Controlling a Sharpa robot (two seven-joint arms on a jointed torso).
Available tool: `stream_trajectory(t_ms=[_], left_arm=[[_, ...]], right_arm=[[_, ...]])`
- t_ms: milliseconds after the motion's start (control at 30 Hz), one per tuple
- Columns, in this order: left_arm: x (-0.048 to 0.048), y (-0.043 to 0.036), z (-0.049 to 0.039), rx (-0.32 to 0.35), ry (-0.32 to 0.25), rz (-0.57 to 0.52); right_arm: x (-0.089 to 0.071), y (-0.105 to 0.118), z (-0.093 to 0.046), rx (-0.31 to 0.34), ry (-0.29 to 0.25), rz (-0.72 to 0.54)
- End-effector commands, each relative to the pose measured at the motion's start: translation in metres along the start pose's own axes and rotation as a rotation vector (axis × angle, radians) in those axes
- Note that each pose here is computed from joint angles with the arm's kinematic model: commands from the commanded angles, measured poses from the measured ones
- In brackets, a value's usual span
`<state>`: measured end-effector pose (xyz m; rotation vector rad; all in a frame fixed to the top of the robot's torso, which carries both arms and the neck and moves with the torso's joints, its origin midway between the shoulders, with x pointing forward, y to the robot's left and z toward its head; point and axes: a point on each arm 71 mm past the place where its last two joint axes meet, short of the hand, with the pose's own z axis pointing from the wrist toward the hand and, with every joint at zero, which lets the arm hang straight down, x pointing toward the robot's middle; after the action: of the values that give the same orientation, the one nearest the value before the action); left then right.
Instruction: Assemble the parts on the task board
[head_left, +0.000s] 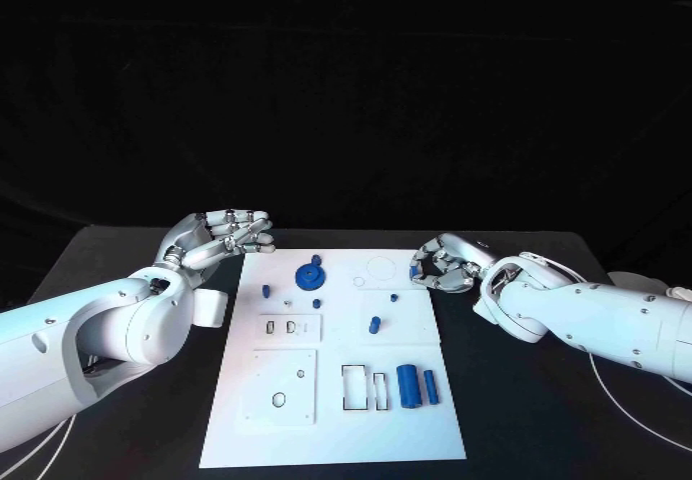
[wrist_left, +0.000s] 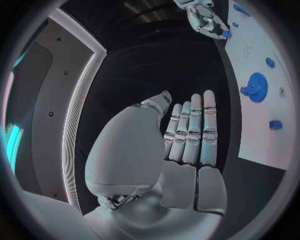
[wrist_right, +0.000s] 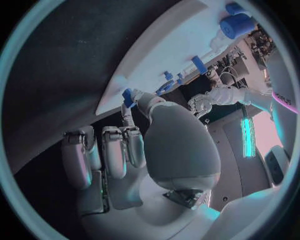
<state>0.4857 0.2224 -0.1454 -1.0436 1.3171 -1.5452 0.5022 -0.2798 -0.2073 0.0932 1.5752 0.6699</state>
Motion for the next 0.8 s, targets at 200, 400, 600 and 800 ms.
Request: stream_trajectory(t_ms=[200, 400, 600, 800], left_arm=[[0.0003, -0.0006, 0.0009, 0.005, 0.013, -0.007], [-0.0004, 0.0005, 0.0033, 0.005, 0.011, -0.005], [-0.0021, 0.0018, 0.0065, 0.006, 0.004, -0.001], [-0.0023, 0.0025, 0.0083, 0.006, 0.0, 0.001]], right_arm=[[-0.002, 0.027, -0.006, -0.008, -0.093, -0.004], [0.006, 0.065, -0.008, -0.052, -0.1, 0.013], [0.022, 0.105, -0.005, -0.106, -0.072, 0.025], [0.039, 0.138, -0.001, -0.15, -0.03, 0.026]])
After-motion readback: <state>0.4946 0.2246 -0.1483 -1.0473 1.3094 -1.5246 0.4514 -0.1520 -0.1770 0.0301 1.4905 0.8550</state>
